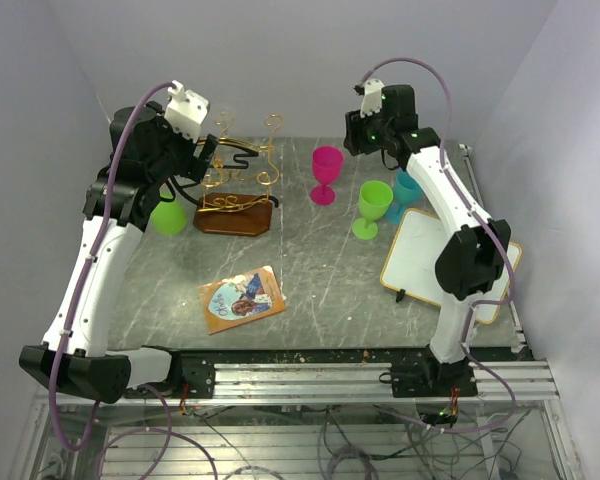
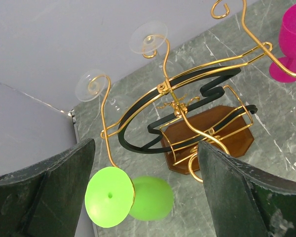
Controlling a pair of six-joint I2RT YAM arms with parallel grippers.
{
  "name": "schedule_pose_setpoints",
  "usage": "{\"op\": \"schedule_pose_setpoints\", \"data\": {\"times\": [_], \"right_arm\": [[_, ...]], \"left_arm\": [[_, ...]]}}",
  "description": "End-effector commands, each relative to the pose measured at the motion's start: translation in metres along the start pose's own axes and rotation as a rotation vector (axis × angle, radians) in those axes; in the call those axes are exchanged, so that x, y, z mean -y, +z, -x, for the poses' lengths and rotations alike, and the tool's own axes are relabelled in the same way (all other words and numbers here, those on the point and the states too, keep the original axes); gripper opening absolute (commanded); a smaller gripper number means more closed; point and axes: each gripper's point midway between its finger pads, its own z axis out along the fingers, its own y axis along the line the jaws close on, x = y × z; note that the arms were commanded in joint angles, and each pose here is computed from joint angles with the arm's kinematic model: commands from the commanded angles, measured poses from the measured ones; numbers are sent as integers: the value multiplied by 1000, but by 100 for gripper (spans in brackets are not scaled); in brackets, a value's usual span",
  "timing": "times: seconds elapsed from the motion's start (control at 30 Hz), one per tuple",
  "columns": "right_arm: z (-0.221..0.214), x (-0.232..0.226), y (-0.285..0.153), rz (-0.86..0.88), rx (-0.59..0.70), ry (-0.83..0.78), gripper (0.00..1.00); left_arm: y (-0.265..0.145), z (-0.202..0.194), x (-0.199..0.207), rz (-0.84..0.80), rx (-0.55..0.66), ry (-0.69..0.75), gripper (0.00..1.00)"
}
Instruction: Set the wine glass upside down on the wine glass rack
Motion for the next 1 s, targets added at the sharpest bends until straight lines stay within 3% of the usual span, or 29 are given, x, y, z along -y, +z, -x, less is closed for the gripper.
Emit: {"op": "schedule_pose_setpoints", "data": {"times": [0.0,0.47,0.97], "right_arm": [[5,2,18,-11,5,27,47],[-41,-17,85,-28,-132,-33,39],[-53,-25,90,-55,-168,-103,19]], "left_arm": [[-8,5,-3,3,19,8,94],[-6,0,3,-26,2,21,92],[-10,-1,7,-47,10,29,91]]}}
